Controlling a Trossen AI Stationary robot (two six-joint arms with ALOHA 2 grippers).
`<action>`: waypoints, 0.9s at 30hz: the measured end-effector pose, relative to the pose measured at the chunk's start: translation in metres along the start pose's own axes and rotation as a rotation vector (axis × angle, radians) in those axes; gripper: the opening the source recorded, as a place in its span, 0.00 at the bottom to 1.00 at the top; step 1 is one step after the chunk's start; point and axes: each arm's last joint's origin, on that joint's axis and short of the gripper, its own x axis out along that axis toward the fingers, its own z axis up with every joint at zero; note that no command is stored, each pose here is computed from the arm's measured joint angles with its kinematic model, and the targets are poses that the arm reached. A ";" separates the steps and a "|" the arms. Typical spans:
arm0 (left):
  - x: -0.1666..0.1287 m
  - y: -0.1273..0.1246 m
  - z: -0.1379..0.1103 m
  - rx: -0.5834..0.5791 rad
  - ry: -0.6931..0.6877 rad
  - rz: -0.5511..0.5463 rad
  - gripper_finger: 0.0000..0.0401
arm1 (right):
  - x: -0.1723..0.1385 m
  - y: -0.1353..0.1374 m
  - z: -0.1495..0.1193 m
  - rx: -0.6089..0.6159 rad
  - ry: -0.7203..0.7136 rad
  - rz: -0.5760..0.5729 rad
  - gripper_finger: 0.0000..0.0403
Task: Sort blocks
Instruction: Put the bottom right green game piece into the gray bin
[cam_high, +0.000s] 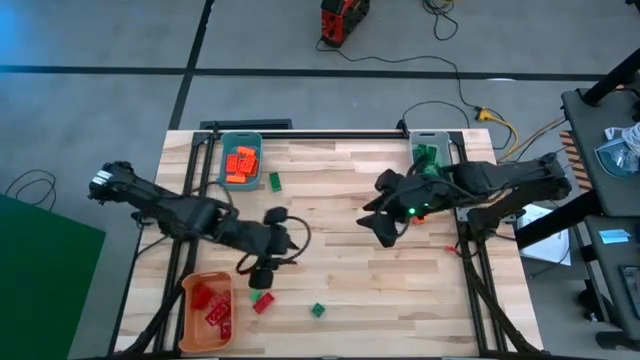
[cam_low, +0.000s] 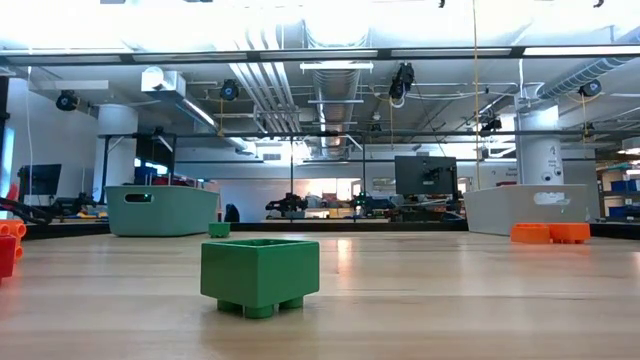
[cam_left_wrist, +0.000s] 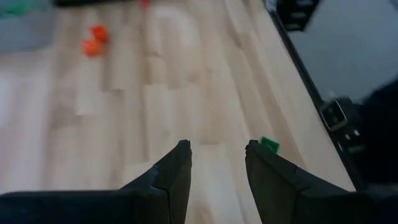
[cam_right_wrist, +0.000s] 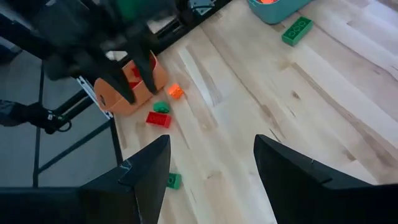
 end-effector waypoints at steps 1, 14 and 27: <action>0.008 0.002 -0.005 0.007 0.006 -0.031 0.33 | -0.003 0.001 -0.001 0.005 -0.004 -0.004 0.55; 0.085 -0.012 -0.052 0.149 -0.016 -0.210 0.33 | -0.021 -0.001 -0.006 0.067 -0.036 -0.039 0.55; 0.152 -0.029 -0.065 0.198 -0.022 -0.428 0.33 | -0.020 -0.002 -0.006 0.097 -0.065 -0.070 0.55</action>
